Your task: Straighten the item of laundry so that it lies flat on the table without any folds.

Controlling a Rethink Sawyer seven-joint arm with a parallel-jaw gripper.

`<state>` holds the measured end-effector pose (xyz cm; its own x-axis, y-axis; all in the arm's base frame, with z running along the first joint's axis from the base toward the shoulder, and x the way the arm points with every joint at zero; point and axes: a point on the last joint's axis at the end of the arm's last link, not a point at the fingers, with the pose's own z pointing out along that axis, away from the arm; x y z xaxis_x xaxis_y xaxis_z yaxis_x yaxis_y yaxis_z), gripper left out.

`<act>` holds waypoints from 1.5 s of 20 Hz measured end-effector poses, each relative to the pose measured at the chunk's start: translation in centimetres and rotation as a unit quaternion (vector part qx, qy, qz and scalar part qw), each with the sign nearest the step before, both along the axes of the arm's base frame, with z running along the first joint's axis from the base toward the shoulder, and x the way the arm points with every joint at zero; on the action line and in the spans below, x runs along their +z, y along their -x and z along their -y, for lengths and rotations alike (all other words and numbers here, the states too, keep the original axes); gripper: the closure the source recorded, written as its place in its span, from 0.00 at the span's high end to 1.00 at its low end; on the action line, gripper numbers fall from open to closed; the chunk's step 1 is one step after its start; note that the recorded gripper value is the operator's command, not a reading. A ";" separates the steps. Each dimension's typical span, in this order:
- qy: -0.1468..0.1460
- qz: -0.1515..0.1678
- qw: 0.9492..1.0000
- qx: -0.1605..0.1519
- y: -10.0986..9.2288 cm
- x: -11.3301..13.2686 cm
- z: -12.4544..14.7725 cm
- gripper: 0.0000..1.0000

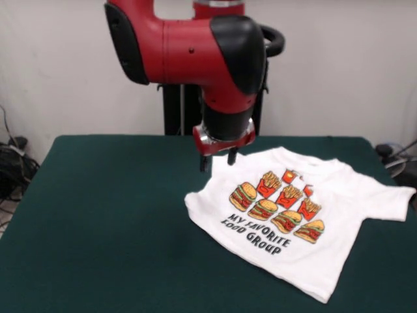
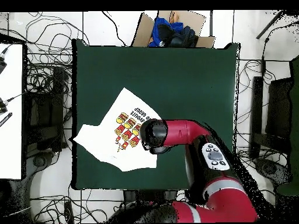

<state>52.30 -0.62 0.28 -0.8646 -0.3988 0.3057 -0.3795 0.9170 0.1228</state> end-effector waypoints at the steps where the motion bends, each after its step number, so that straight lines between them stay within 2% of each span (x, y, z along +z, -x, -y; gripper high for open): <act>1: -0.002 0.000 1.000 -0.006 0.1 -0.1 0.6 1.00; 6: -0.003 0.022 0.999 -0.035 0.3 0.4 3.6 1.00; 7: -0.001 0.042 0.998 -0.046 0.8 0.9 5.2 1.00; 10: 0.004 0.070 0.996 -0.055 1.5 1.4 7.1 1.00; 13: 0.008 0.106 0.992 -0.062 3.0 1.8 9.3 1.00; 18: 0.002 0.118 0.990 -0.077 5.3 1.6 10.5 1.00; 19: -0.002 0.114 0.990 -0.084 6.3 1.4 10.6 1.00; 22: -0.010 0.107 0.990 -0.087 7.6 0.9 10.2 1.00; 25: -0.018 0.114 0.991 -0.069 8.8 0.8 8.6 1.00; 30: -0.025 0.137 0.989 -0.042 9.6 1.1 5.9 1.00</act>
<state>42.72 -6.57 1.37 -0.9427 -0.3314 0.0371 -0.3284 0.9419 0.0710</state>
